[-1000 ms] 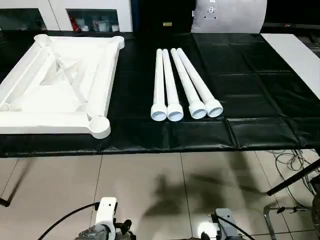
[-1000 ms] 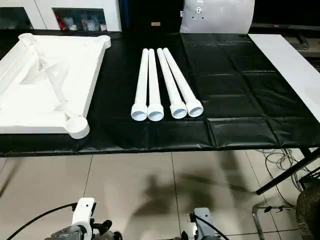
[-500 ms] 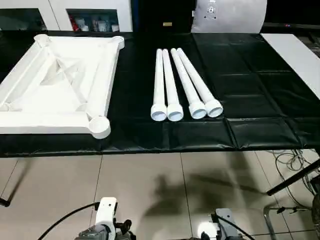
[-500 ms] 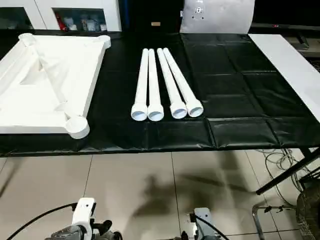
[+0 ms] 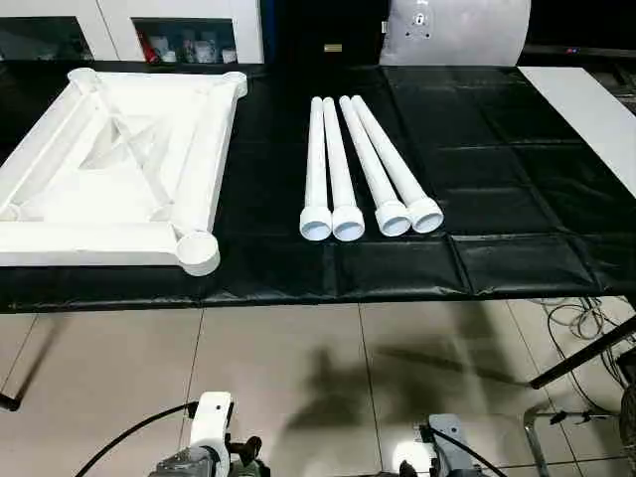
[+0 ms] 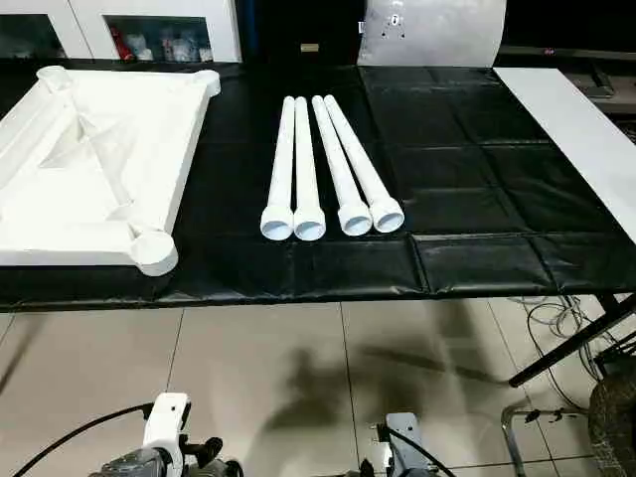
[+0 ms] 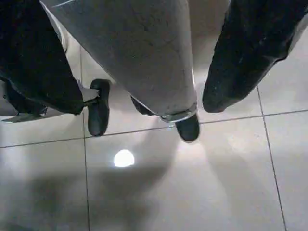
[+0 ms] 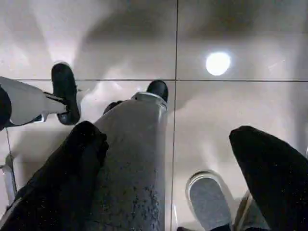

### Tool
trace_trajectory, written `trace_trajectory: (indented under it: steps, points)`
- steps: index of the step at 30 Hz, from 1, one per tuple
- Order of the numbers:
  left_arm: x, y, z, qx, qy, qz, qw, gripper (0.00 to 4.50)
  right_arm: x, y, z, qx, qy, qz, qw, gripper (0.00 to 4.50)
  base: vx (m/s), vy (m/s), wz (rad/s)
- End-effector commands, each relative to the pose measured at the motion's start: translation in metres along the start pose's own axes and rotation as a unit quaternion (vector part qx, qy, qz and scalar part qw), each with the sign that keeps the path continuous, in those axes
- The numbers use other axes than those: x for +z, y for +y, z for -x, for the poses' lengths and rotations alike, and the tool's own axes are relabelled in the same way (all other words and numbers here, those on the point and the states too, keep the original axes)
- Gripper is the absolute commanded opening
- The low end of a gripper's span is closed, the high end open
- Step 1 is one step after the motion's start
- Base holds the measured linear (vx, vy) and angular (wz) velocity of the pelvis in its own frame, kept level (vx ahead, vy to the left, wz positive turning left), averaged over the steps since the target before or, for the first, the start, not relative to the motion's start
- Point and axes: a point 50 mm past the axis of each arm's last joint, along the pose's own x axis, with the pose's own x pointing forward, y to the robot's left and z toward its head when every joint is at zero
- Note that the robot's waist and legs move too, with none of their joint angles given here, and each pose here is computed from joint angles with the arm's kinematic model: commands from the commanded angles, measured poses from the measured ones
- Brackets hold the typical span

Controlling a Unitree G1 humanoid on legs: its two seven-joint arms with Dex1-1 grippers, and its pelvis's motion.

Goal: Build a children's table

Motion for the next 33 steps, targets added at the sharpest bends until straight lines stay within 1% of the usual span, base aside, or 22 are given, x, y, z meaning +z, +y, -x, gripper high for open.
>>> trace_trajectory:
  steps: [1, 2, 5, 7, 8, 9, 11, 13, 14, 15, 17, 18, 19, 20, 21, 23, 25, 26, 27, 29, 30, 33]
  points:
    - [0.018, 0.013, -0.002, 0.067, 0.015, -0.060, 0.996, 4.48, 0.049, -0.012, 0.002, -0.054, -0.055, 0.026, 0.997, 4.50, 0.000, 0.000, 0.00]
    - [0.018, 0.013, -0.002, 0.067, 0.015, -0.060, 0.996, 4.48, 0.049, -0.012, 0.002, -0.054, -0.055, 0.026, 0.997, 4.50, 0.000, 0.000, 0.00]
    - [0.019, 0.016, -0.001, 0.069, 0.008, -0.055, 0.996, 4.48, 0.055, -0.008, 0.002, -0.037, -0.074, -0.015, 0.996, 4.50, 0.000, 0.000, 0.00]
    - [0.022, 0.019, 0.000, 0.071, 0.001, -0.049, 0.996, 4.48, 0.066, -0.006, 0.003, -0.030, -0.105, 0.001, 0.994, 4.50, 0.000, 0.000, 0.00]
    - [0.026, 0.020, 0.001, 0.067, -0.010, -0.050, 0.996, 4.48, 0.074, 0.002, 0.003, 0.011, -0.122, -0.013, 0.992, 4.50, 0.000, 0.000, 0.00]
    - [0.026, 0.020, 0.001, 0.067, -0.010, -0.050, 0.996, 4.48, 0.074, 0.002, 0.003, 0.011, -0.122, -0.013, 0.992, 4.50, 0.000, 0.000, 0.00]
    - [0.033, 0.021, 0.001, 0.060, -0.031, -0.060, 0.996, 4.48, 0.080, 0.011, 0.004, 0.048, -0.139, -0.028, 0.989, 4.50, 0.000, 0.000, 0.00]
    - [0.036, 0.022, 0.002, 0.059, -0.050, -0.065, 0.995, 4.48, 0.085, 0.012, 0.004, 0.055, -0.150, -0.028, 0.987, 4.50, 0.000, 0.000, 0.00]
    - [0.040, 0.023, 0.003, 0.048, -0.073, -0.054, 0.995, 4.48, 0.090, 0.012, 0.006, 0.056, -0.164, -0.018, 0.985, 4.50, 0.000, 0.000, 0.00]
    - [0.046, 0.024, 0.005, 0.045, -0.098, -0.040, 0.993, 4.48, 0.095, 0.011, 0.007, 0.060, -0.182, -0.021, 0.981, 4.50, 0.000, 0.000, 0.00]
    - [0.061, 0.030, 0.014, 0.029, -0.183, -0.008, 0.983, 4.48, 0.116, 0.009, 0.015, 0.092, -0.240, -0.040, 0.965, 4.50, 0.000, 0.000, 0.00]
    - [0.062, 0.030, 0.016, 0.026, -0.191, -0.007, 0.981, 4.48, 0.118, 0.009, 0.016, 0.097, -0.247, -0.038, 0.963, 4.50, 0.000, 0.000, 0.00]
    - [0.063, 0.031, 0.018, 0.021, -0.207, -0.009, 0.978, 4.48, 0.116, 0.007, 0.019, 0.104, -0.261, -0.021, 0.960, 4.50, 0.000, 0.000, 0.00]
    - [0.066, 0.032, 0.026, 0.012, -0.235, -0.021, 0.972, 4.48, 0.110, 0.001, 0.027, 0.109, -0.289, 0.010, 0.951, 4.50, 0.000, 0.000, 0.00]
    - [0.066, 0.032, 0.026, 0.012, -0.235, -0.021, 0.972, 4.48, 0.110, 0.001, 0.027, 0.109, -0.289, 0.010, 0.951, 4.50, 0.000, 0.000, 0.00]
    - [0.062, 0.033, 0.040, -0.005, -0.255, -0.037, 0.966, 4.48, 0.107, -0.005, 0.043, 0.132, -0.326, 0.031, 0.936, 4.50, 0.000, 0.000, 0.00]
    - [0.058, 0.031, 0.049, -0.018, -0.263, -0.053, 0.963, 4.48, 0.106, -0.009, 0.053, 0.141, -0.340, 0.029, 0.929, 4.50, 0.000, 0.000, 0.00]
    - [0.056, 0.029, 0.058, -0.025, -0.273, -0.066, 0.960, 4.48, 0.105, -0.011, 0.063, 0.147, -0.350, 0.035, 0.925, 4.50, 0.000, 0.000, 0.00]
    - [0.056, 0.029, 0.058, -0.025, -0.273, -0.066, 0.960, 4.48, 0.105, -0.011, 0.063, 0.147, -0.350, 0.035, 0.925, 4.50, 0.000, 0.000, 0.00]
    - [0.053, 0.028, 0.070, -0.033, -0.278, -0.070, 0.957, 4.48, 0.098, -0.010, 0.072, 0.151, -0.349, 0.061, 0.923, 4.50, 0.000, 0.000, 0.00]
    - [0.050, 0.027, 0.083, -0.030, -0.290, -0.079, 0.953, 4.48, 0.092, -0.011, 0.083, 0.141, -0.362, 0.070, 0.919, 4.50, 0.000, 0.000, 0.00]
    - [0.049, 0.026, 0.103, -0.028, -0.305, -0.096, 0.947, 4.48, 0.085, -0.010, 0.103, 0.139, -0.384, 0.092, 0.908, 4.50, 0.000, 0.000, 0.00]
